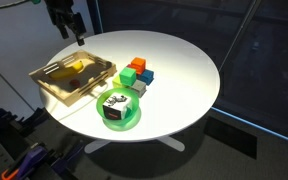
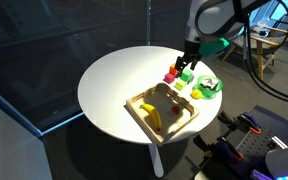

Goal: Remove the round yellow object from the wooden box and put it on the table

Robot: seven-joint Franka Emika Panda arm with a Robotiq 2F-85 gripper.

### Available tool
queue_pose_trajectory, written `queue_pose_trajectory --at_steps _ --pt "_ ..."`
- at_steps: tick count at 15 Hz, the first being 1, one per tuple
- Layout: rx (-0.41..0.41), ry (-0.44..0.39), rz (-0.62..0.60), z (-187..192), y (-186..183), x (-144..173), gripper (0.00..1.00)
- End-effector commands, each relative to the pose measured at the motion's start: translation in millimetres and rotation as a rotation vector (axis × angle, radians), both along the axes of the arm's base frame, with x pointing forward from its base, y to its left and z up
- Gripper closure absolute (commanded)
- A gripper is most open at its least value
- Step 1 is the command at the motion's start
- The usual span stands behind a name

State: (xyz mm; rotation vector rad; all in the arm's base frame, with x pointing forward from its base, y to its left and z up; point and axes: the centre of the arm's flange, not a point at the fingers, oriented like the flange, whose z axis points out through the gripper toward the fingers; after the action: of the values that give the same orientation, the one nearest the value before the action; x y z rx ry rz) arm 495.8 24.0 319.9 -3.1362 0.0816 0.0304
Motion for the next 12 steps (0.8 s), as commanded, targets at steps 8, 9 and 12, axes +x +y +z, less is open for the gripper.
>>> queue_pose_trajectory --at_steps 8,9,12 --pt "-0.029 0.055 0.001 75.0 15.3 -56.8 0.00" --pt "-0.031 0.044 0.000 81.7 16.7 -60.5 0.00" --pt "-0.033 0.007 -0.003 99.6 21.5 -70.0 0.00"
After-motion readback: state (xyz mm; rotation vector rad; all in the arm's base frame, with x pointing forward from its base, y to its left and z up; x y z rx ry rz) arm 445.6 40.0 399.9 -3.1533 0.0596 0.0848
